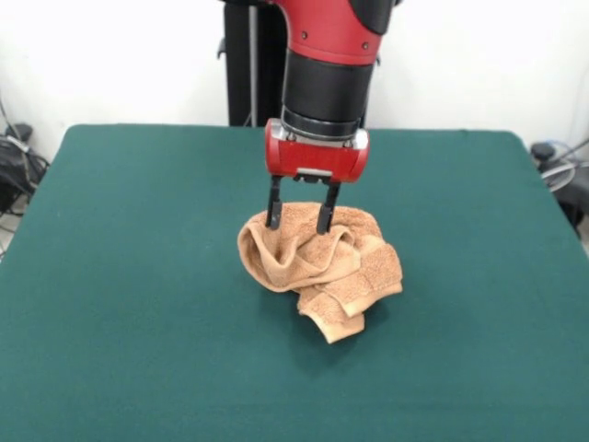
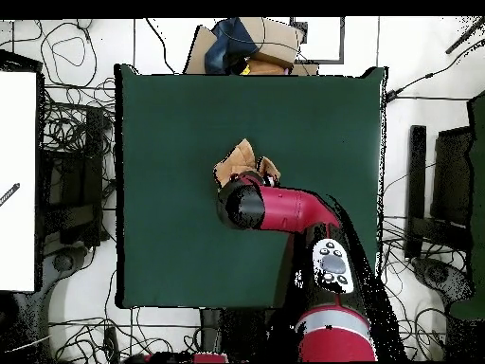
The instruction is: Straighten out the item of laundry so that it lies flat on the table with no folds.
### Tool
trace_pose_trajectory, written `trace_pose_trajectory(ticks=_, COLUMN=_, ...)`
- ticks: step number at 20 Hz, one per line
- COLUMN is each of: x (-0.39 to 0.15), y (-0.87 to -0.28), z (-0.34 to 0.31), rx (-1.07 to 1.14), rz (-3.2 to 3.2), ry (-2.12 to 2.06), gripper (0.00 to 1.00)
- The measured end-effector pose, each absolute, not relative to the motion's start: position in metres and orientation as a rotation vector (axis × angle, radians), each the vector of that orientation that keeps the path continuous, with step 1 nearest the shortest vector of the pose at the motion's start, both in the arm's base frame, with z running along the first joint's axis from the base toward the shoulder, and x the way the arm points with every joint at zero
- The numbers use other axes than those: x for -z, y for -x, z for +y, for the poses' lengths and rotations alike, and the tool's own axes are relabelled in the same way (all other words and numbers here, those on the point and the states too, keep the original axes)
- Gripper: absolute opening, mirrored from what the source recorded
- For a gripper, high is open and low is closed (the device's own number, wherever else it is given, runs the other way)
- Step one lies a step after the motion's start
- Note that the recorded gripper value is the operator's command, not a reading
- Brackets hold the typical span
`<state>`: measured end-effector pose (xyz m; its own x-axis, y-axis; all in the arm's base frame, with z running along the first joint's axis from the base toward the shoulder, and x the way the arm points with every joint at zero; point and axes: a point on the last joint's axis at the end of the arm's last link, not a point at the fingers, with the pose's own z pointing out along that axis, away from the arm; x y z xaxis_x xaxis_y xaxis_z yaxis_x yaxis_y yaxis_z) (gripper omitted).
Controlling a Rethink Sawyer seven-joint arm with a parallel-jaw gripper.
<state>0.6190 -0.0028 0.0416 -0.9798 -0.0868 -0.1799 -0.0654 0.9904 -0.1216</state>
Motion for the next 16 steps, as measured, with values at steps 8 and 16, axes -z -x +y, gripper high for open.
trace_pose_trajectory(ticks=8, x=-0.0349, y=-0.6176, z=-0.0021, rx=0.169, rz=2.945, ry=0.115, gripper=1.0)
trace_pose_trajectory(ticks=16, x=-0.035, y=-0.6186, z=-0.0021, rx=0.17, rz=2.937, ry=0.115, gripper=1.0)
